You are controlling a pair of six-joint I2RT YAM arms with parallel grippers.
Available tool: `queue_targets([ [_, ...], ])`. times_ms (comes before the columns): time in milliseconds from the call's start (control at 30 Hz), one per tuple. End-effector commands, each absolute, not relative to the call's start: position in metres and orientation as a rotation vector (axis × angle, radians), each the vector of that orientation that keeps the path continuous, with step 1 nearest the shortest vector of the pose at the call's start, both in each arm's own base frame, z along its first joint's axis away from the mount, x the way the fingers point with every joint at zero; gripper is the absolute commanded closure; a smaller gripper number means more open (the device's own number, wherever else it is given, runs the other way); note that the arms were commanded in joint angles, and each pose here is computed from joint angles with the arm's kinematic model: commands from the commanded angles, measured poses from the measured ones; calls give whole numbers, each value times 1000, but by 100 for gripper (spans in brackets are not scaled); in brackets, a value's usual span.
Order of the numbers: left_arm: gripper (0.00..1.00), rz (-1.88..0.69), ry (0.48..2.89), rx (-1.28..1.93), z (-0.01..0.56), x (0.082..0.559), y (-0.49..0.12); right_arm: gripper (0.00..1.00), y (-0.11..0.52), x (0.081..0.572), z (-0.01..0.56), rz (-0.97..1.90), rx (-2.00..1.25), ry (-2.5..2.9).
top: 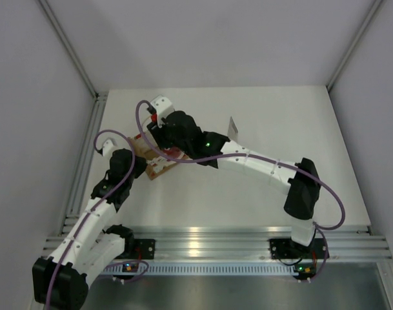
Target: Take the personal care products out of the canvas bag
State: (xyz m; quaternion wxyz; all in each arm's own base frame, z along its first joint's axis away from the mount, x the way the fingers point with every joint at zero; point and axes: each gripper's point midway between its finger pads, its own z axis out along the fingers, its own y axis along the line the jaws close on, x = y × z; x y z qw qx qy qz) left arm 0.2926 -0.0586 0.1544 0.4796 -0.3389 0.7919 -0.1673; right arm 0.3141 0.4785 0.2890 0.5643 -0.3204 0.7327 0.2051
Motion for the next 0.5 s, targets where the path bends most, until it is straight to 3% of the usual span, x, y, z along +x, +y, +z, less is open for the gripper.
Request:
queue_targets([
  [0, 100, -413, 1907, -843, 162, 294, -56, 100, 449, 297, 425, 601, -555, 1521],
  [300, 100, -440, 1912, -839, 163, 293, -60, 100, 379, 310, 450, 484, -438, 1529],
  [467, 100, -450, 1909, -835, 165, 292, -61, 100, 317, 341, 458, 411, -346, 1525],
])
